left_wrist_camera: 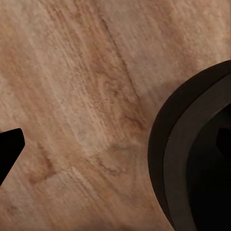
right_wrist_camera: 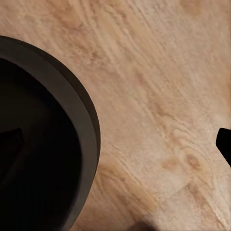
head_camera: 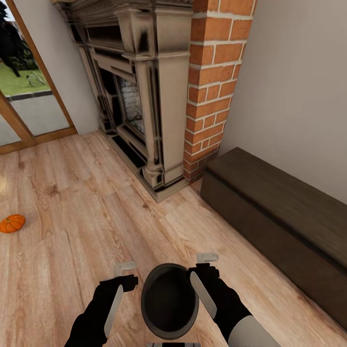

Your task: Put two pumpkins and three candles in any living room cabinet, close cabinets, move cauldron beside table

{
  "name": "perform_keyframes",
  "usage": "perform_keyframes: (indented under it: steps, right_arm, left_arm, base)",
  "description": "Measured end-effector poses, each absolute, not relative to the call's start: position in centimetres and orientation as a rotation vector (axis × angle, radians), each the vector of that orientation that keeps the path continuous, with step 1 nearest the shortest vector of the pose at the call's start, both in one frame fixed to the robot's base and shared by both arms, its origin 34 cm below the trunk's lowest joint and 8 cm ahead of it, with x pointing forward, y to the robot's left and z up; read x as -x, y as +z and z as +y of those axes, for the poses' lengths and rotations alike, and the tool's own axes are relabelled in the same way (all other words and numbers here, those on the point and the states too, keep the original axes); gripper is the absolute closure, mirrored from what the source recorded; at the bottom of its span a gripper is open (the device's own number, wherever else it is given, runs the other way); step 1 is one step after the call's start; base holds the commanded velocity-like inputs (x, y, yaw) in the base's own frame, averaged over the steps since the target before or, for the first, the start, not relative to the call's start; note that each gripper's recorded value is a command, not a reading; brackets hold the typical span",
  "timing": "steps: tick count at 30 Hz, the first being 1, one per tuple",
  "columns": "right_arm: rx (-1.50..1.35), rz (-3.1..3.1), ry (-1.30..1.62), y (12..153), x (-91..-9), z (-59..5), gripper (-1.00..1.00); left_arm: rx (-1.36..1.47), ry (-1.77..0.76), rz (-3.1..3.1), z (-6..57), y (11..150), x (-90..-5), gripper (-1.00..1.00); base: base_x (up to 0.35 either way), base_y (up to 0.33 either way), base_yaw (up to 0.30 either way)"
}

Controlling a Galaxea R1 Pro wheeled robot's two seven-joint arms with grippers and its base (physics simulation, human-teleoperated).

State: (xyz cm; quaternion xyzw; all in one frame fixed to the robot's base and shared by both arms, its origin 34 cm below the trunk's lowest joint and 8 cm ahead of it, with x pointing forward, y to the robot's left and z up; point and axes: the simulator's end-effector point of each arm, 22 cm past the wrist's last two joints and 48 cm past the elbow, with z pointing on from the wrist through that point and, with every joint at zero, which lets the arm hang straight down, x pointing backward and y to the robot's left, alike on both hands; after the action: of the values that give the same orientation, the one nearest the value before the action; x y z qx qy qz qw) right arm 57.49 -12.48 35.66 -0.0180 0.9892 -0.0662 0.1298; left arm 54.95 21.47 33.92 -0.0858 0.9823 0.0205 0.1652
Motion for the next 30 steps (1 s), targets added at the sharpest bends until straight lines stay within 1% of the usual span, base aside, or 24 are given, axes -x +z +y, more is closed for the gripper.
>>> perform_keyframes:
  steps: [14,20,25,30]
  right_arm:
    - [0.068,2.913,-0.217,31.4,-55.4,-12.9,-1.00]
    - [0.042,2.890,-0.209,30.0,-55.5,-12.9,-1.00]
    - [0.041,2.881,-0.208,30.1,-55.7,-12.9,-1.00]
    - [0.042,2.880,-0.209,30.1,-55.7,-12.9,-1.00]
  left_arm:
    - [0.275,0.012,2.805,20.8,30.7,-54.1,-1.00]
    - [0.284,-0.066,2.806,18.8,29.6,-53.9,-1.00]
    - [0.209,-0.115,2.790,16.4,30.4,-54.7,-1.00]
    - [0.186,-0.123,2.779,15.8,30.7,-55.0,-1.00]
  base:
    - [0.000,0.000,0.000]
    - [0.000,0.000,0.000]
    - [0.000,0.000,0.000]
    - [-0.178,0.000,0.000]
